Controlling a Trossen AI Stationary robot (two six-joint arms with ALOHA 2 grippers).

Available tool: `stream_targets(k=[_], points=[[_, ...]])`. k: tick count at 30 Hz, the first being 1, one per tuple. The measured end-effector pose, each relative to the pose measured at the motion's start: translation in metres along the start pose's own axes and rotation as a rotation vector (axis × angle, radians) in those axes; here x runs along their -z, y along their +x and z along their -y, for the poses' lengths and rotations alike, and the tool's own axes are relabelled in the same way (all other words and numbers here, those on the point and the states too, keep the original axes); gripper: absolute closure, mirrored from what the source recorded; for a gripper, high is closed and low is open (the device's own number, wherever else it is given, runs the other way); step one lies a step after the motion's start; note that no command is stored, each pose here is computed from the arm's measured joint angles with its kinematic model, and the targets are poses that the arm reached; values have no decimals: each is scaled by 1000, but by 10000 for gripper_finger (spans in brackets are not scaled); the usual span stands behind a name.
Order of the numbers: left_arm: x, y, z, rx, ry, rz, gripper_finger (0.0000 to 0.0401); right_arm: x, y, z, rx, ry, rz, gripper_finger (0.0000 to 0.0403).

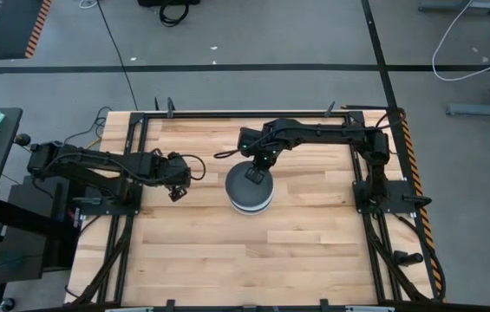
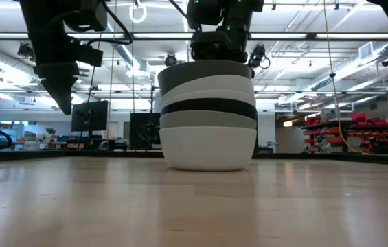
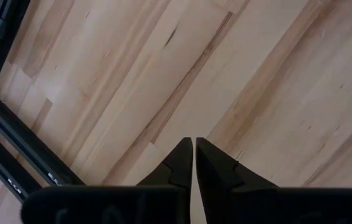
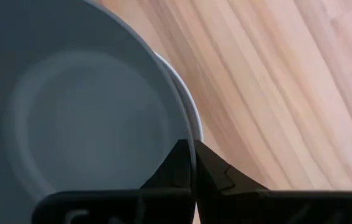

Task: Nest bowls inside each other
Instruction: Stack the dark gray bowl on top of the stacked bowls

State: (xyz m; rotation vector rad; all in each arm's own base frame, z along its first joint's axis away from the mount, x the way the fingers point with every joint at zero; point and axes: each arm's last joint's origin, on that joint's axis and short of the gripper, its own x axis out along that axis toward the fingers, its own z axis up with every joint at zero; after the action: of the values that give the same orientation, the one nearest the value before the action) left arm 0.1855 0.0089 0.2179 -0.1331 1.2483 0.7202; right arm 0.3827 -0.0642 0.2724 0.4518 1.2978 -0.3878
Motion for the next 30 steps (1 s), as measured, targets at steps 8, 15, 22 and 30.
stream_targets(k=[8, 15, 22, 30], points=[[0, 0, 0, 0, 0, 0, 384, 0, 0, 0, -1, 22, 0, 365], [0, 0, 0, 0, 0, 0, 373, 2, -7, -1, -8, 23, 12, 341], [0, 0, 0, 2, -1, 2, 365, 7, -27, -1, -20, 34, 68, 327], [0, 0, 0, 2, -1, 2, 373, 17, -57, -6, -23, 1, 179, 327]])
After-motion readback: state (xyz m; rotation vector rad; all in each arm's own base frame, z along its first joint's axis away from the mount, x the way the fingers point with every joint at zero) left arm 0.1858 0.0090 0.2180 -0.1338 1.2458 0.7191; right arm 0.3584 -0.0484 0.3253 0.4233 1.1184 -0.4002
